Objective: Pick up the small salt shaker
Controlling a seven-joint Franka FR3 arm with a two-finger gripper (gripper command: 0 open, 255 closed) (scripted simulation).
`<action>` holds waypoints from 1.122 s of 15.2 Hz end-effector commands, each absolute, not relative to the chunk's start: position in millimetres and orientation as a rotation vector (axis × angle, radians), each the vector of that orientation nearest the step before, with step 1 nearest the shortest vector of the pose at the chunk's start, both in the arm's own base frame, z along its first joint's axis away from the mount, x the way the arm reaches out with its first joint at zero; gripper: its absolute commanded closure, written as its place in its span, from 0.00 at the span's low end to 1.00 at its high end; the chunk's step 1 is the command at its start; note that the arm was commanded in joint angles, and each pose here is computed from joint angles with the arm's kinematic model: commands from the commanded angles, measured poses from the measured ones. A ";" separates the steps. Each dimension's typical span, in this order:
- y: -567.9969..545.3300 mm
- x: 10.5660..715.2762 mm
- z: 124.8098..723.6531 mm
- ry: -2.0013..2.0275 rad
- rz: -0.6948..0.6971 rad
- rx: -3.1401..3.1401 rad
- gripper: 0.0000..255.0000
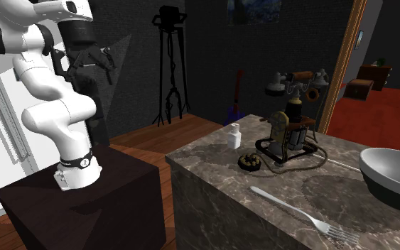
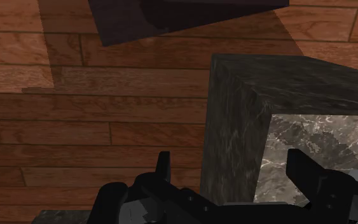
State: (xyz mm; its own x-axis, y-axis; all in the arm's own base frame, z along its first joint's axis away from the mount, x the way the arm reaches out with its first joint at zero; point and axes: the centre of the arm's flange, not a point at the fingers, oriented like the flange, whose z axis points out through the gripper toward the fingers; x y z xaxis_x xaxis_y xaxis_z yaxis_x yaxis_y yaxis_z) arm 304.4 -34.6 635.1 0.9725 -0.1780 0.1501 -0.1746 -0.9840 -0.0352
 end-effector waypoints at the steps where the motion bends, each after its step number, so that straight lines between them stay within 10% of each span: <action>1: -34.6 304.4 635.1 0.277 -0.239 -3.098 0.00; 17: 125.5 409.0 546.5 0.407 -0.376 -3.098 0.00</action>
State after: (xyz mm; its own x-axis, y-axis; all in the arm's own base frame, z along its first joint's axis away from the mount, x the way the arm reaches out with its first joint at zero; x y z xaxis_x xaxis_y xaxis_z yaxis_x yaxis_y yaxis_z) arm 403.1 117.7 553.9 0.9410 -0.2480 0.2300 -0.2493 -0.9681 -0.0242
